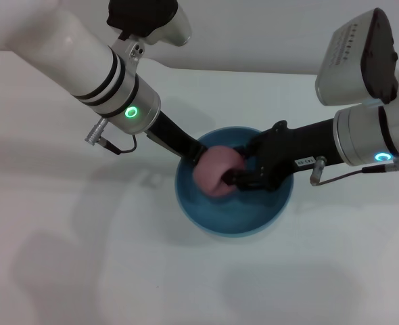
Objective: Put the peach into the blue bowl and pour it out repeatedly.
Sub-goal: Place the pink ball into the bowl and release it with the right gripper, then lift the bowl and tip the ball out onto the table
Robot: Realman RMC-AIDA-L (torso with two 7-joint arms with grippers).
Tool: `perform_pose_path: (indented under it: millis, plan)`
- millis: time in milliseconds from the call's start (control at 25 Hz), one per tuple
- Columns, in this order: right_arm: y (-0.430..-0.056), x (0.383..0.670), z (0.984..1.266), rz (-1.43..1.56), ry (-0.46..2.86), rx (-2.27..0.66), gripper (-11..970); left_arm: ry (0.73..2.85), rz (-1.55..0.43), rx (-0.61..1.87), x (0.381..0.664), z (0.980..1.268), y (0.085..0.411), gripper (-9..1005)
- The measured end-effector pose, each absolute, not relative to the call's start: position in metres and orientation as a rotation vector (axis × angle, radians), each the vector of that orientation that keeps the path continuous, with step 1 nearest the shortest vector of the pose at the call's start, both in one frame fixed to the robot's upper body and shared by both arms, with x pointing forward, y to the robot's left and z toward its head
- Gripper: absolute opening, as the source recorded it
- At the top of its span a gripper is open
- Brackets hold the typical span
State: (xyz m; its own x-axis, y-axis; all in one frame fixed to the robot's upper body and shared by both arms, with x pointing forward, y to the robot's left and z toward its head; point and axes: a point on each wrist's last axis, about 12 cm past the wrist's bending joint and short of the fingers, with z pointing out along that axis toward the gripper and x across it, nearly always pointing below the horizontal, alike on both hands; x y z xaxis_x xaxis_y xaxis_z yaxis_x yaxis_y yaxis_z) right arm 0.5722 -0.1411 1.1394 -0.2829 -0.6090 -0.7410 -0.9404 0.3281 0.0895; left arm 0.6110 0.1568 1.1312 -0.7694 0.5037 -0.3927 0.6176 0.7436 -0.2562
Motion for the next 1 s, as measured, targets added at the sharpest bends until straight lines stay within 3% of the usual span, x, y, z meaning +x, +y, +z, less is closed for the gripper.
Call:
perform_pose_path:
  millis: [160, 240, 600, 1000]
  plan:
    - [-0.141, 0.572, 1.138, 0.691, 2.003, -1.37, 414, 2.645, -0.554, 0.872, 0.611, 1.131, 0.156, -1]
    - [-0.142, 0.572, 1.139, 0.689, 2.002, -1.367, 588, 2.645, -0.554, 0.871, 0.611, 1.131, 0.156, -1]
    - [-0.163, 0.574, 1.151, 0.672, 1.982, -1.242, 591, 2.627, -0.535, 0.826, 0.613, 1.127, 0.162, -2]
    - [-0.247, 0.572, 1.143, 0.833, 2.015, -0.653, 591, 2.474, -0.421, 0.655, 0.626, 1.114, 0.186, -2]
